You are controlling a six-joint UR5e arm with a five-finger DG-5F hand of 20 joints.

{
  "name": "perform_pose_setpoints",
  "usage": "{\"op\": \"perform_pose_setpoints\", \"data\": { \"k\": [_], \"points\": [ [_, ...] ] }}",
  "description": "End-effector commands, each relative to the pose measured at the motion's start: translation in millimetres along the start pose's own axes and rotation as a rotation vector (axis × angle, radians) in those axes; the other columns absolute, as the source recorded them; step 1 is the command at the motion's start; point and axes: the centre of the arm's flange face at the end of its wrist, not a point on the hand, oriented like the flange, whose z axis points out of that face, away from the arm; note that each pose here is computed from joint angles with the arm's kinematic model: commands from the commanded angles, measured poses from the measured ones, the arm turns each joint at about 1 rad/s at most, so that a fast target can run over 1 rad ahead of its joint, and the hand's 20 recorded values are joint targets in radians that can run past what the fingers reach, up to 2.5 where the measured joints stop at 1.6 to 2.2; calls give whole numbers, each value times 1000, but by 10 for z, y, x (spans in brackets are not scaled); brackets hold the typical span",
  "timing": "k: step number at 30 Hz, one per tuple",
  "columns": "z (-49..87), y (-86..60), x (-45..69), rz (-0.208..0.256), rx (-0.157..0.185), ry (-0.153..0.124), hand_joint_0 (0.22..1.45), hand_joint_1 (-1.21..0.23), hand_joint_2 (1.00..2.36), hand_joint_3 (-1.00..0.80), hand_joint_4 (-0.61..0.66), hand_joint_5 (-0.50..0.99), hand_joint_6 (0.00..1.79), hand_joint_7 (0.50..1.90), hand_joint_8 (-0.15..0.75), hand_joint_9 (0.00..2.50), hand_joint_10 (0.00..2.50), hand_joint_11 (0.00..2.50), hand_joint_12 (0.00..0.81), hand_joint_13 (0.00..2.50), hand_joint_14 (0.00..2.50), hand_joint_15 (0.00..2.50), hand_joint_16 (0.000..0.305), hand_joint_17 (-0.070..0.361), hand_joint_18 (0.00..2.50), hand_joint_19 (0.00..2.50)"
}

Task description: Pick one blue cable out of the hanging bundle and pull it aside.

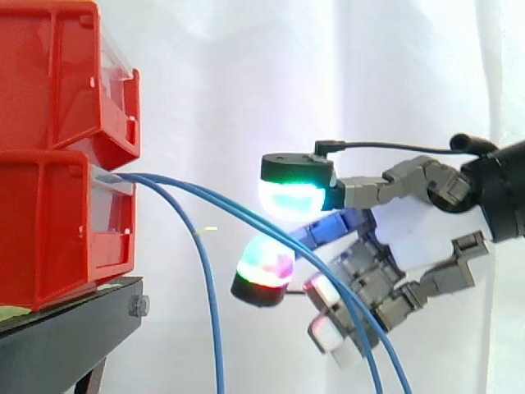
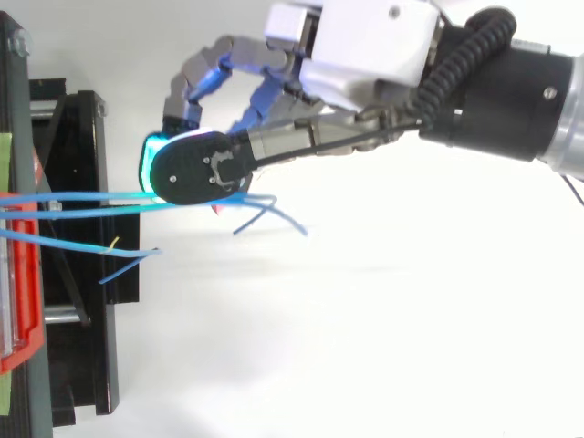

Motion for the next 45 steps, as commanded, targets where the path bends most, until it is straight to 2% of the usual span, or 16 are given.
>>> {"op": "perform_pose_setpoints", "data": {
  "k": [1,3,6,10,11,16,22,26,33,37,41,45],
  "points": [
    [51,-162,174,109,-35,28,481,-450,1000,-500,94,-139,880,760,269,1135,20,713,281,974,21,535,53,120,753,455],
    [77,-188,219,137,-59,33,475,-440,1000,-500,93,-138,877,758,268,1140,23,717,284,982,21,540,54,121,758,455],
    [102,-173,290,154,-93,43,473,-450,1000,-500,96,-137,876,761,265,1143,22,716,286,984,22,538,54,121,760,454],
    [104,-139,305,157,-101,47,477,-478,1000,-500,94,-137,874,769,265,1149,21,720,285,994,22,540,54,121,758,456],
    [105,-75,309,159,-111,49,477,-481,1000,-500,93,-137,873,773,265,1149,22,720,284,995,21,540,54,121,758,456],
    [82,5,304,145,-103,50,475,-488,1000,-500,99,-138,870,775,268,1150,24,725,284,993,21,542,54,122,759,452],
    [80,5,316,137,-103,51,462,-527,1000,-500,104,-143,869,772,269,1150,23,720,284,1000,22,537,55,125,771,441],
    [80,41,317,126,-109,50,479,-619,1000,-500,97,-151,875,774,256,1130,23,740,280,995,23,545,53,120,760,448],
    [69,186,328,98,-129,49,537,-740,1000,-500,69,-167,895,764,235,1086,22,765,258,966,23,557,49,111,724,458],
    [60,224,337,83,-131,48,590,-737,1013,-340,52,-167,915,765,219,1085,24,768,249,956,23,563,47,106,708,463],
    [60,224,338,82,-131,50,601,-722,1020,-179,-21,-164,942,796,229,1094,23,773,249,963,23,555,47,105,713,471],
    [54,262,337,83,-133,50,628,-734,1018,-109,-91,-166,964,806,243,1097,24,770,258,975,23,545,49,111,741,445]
  ]
}}
